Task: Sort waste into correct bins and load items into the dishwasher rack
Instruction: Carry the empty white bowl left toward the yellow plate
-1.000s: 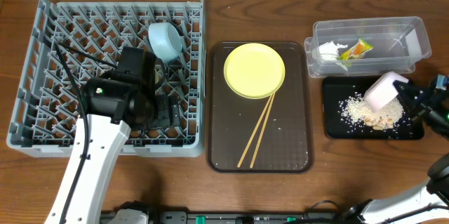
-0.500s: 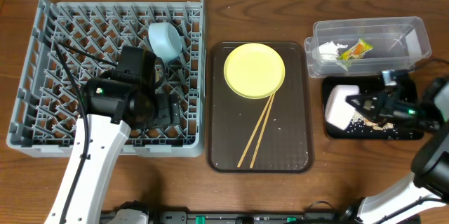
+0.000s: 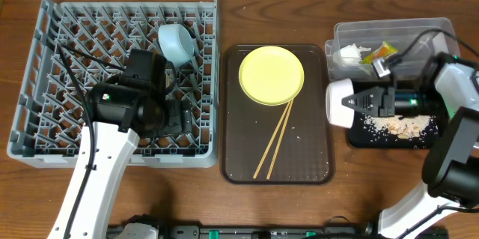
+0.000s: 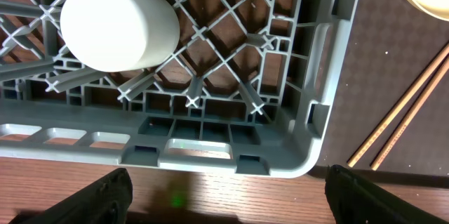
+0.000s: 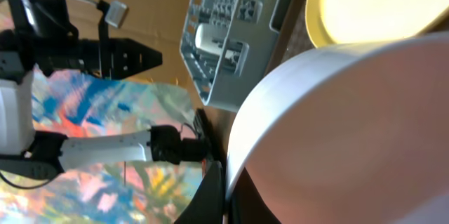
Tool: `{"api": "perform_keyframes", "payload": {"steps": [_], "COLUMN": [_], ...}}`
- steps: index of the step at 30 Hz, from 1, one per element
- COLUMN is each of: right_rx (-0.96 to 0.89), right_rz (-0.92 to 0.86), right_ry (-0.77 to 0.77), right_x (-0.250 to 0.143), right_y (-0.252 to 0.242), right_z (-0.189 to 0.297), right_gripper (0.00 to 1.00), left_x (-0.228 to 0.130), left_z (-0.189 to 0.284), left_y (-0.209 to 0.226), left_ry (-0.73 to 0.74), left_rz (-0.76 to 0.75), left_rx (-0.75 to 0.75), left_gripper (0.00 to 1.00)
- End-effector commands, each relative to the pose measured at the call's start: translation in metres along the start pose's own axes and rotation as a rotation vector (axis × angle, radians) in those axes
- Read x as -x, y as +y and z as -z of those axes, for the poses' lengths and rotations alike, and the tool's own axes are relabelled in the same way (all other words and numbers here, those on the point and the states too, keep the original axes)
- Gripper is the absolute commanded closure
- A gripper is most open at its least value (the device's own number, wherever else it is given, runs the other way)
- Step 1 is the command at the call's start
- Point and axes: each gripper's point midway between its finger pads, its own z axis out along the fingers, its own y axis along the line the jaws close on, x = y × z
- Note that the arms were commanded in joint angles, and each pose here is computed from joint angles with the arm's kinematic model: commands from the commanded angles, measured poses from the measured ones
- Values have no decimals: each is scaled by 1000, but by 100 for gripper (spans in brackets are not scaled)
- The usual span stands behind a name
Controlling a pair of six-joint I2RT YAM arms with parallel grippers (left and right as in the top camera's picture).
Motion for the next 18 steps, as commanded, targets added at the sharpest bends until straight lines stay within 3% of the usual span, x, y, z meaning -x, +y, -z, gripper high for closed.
{"api": "perform_keyframes", "payload": {"steps": [1,8,18], "right_rx": [-22,-165,-778], "right_rz": [5,49,144], "right_ry": [61,209,416], "right_x": [11,28,46], "right_y": [12,24,-20], "right_z": [-11,-29,-58], "right_gripper": [99,99,99], "left_x": [-1,0,2], "left_z": [0,0,0], "left_y": [2,1,1], "left_ry": [-4,-8,-14], "left_rz": [3,3,3], "left_rx": [11,10,8], "left_gripper": [11,11,11]}}
